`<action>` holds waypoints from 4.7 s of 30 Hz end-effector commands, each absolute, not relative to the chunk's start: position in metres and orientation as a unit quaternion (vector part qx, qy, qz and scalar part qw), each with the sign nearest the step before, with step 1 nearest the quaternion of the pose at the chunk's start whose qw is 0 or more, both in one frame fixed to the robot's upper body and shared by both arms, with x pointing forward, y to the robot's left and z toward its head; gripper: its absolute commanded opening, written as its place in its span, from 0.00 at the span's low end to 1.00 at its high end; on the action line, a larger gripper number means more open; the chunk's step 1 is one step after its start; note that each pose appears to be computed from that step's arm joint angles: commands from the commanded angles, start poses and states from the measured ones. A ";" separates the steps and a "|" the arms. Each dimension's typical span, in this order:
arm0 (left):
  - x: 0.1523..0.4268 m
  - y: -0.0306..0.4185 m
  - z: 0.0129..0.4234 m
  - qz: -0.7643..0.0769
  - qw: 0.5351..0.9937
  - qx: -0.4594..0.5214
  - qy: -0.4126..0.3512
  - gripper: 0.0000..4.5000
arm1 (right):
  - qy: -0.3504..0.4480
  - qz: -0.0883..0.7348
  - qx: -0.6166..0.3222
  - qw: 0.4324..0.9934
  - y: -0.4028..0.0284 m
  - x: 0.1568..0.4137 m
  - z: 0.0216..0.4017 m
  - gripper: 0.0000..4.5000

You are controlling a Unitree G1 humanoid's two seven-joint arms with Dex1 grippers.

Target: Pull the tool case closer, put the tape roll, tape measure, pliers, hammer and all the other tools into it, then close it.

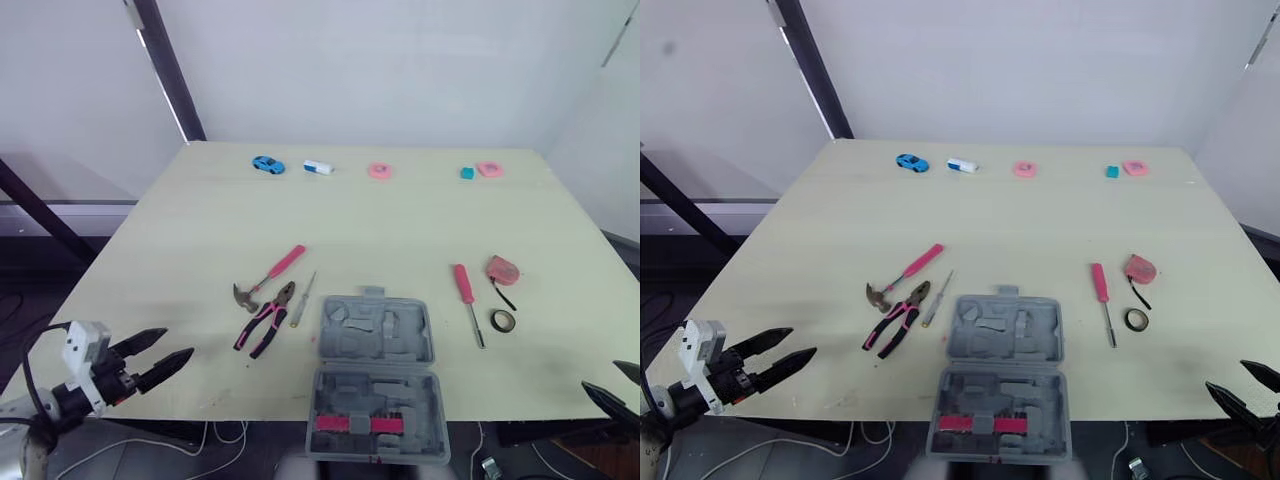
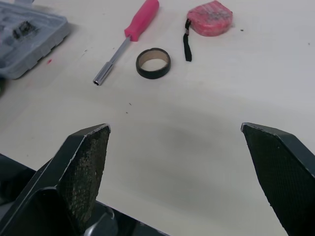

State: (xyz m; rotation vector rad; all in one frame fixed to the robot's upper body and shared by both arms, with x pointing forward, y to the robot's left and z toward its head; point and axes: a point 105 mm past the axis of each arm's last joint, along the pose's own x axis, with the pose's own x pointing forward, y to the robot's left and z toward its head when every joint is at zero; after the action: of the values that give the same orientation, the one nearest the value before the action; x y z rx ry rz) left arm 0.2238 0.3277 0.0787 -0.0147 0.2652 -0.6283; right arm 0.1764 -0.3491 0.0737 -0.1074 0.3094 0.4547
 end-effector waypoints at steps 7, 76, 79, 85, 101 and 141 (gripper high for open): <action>0.250 0.243 0.116 -0.505 0.860 0.028 0.068 0.99 | 0.221 0.333 -0.167 0.901 -0.300 0.229 0.106 1.00; 0.242 0.177 0.138 -0.524 0.847 0.079 -0.052 1.00 | 0.265 0.602 -0.561 0.503 -0.054 0.340 0.144 0.03; 0.233 0.189 0.135 -0.482 0.872 0.066 -0.049 1.00 | 0.233 0.631 -0.567 0.476 -0.009 0.334 0.142 0.03; 0.224 0.207 0.136 -0.420 0.904 0.062 -0.046 1.00 | 0.202 0.649 -0.580 0.449 0.035 0.329 0.130 0.03; 0.217 0.219 0.131 -0.393 0.916 0.074 -0.025 1.00 | 0.169 0.649 -0.608 0.425 0.058 0.330 0.106 0.03; 0.229 0.214 0.126 -0.425 0.901 0.080 -0.015 1.00 | 0.165 0.651 -0.583 0.458 0.055 0.332 0.109 0.36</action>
State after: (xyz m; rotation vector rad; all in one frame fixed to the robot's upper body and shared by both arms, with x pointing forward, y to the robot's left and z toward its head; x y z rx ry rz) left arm 0.2288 0.2149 0.1224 0.1578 -0.0203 -0.8673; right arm 0.3321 0.0503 0.0975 -1.4579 0.4579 1.6115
